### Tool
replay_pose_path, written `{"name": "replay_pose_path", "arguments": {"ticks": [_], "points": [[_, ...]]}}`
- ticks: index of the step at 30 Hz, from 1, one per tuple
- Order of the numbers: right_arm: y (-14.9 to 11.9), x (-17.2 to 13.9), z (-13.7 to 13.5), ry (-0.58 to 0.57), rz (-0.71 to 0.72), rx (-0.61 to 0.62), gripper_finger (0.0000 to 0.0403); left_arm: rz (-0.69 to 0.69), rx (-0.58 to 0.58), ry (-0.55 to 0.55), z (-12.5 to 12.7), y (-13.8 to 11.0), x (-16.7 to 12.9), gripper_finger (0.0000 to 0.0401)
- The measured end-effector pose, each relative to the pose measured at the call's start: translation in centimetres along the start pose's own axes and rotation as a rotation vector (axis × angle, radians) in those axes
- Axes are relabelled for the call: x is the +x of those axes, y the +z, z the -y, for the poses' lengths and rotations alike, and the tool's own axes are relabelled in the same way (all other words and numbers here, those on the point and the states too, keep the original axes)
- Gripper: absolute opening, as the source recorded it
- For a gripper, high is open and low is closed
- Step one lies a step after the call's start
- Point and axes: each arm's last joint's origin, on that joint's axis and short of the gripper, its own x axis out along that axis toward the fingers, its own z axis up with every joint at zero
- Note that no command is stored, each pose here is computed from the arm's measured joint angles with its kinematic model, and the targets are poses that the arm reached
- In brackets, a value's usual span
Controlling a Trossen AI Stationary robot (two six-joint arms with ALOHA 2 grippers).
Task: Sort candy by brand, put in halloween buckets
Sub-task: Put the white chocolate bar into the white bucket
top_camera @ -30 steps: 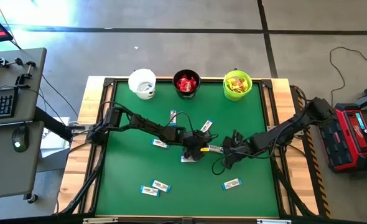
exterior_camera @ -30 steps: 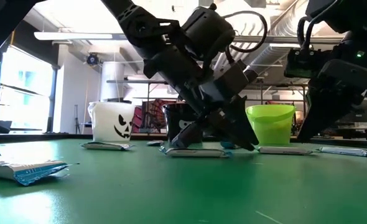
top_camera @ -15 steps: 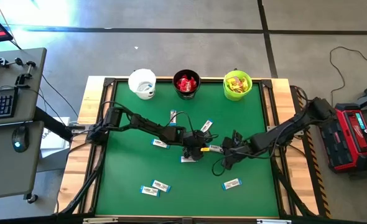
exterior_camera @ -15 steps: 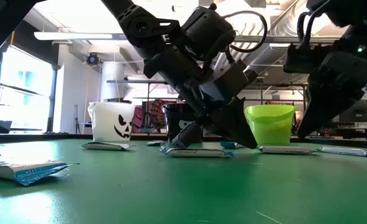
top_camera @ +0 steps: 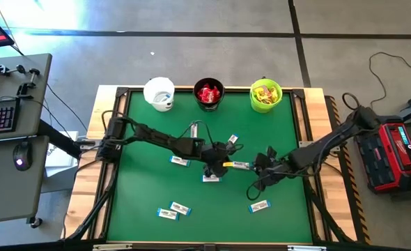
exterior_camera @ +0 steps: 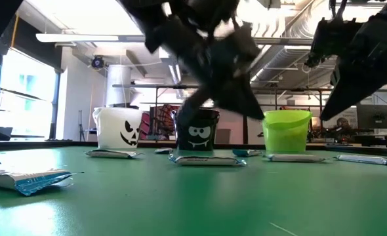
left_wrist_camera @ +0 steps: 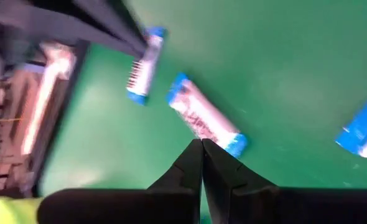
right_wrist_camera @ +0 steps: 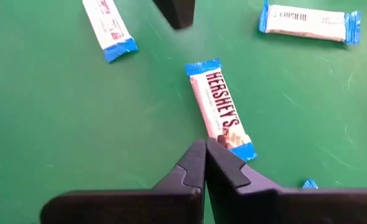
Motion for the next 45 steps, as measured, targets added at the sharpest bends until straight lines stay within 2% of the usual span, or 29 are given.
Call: {"name": "replay_pose_path", "arguments": {"ticks": [5, 11, 18, 23, 37, 45], "points": [[-0.3, -0.1, 0.1, 0.000, -0.034, 0.009, 0.0000, -0.015, -0.051, -0.018, -0.8, 0.1, -1.7, 0.0000], [-1.1, 1.1, 0.7, -0.037, -0.123, 0.073, 0.0000, -0.071, -0.105, -0.060, 0.3, -0.6, -0.5, 0.0021], [-1.2, 2.7, 1.6, -0.126, -0.173, 0.127, 0.0000, -0.087, 0.004, -0.051, 1.5, -1.5, 2.1, 0.0091], [-1.0, 3.6, 1.9, -0.132, -0.197, 0.150, 0.0000, -0.087, 0.065, -0.031, 1.9, -1.7, 3.0, 0.0121], [-0.1, 4.9, 2.1, -0.083, -0.188, 0.138, 0.0000, -0.099, 0.076, -0.038, 2.4, -2.0, 3.6, 0.0126], [0.5, 3.8, 1.7, -0.159, -0.235, 0.117, 0.0000, -0.107, 0.070, -0.031, 2.7, -2.0, 4.1, 0.0126]]}}
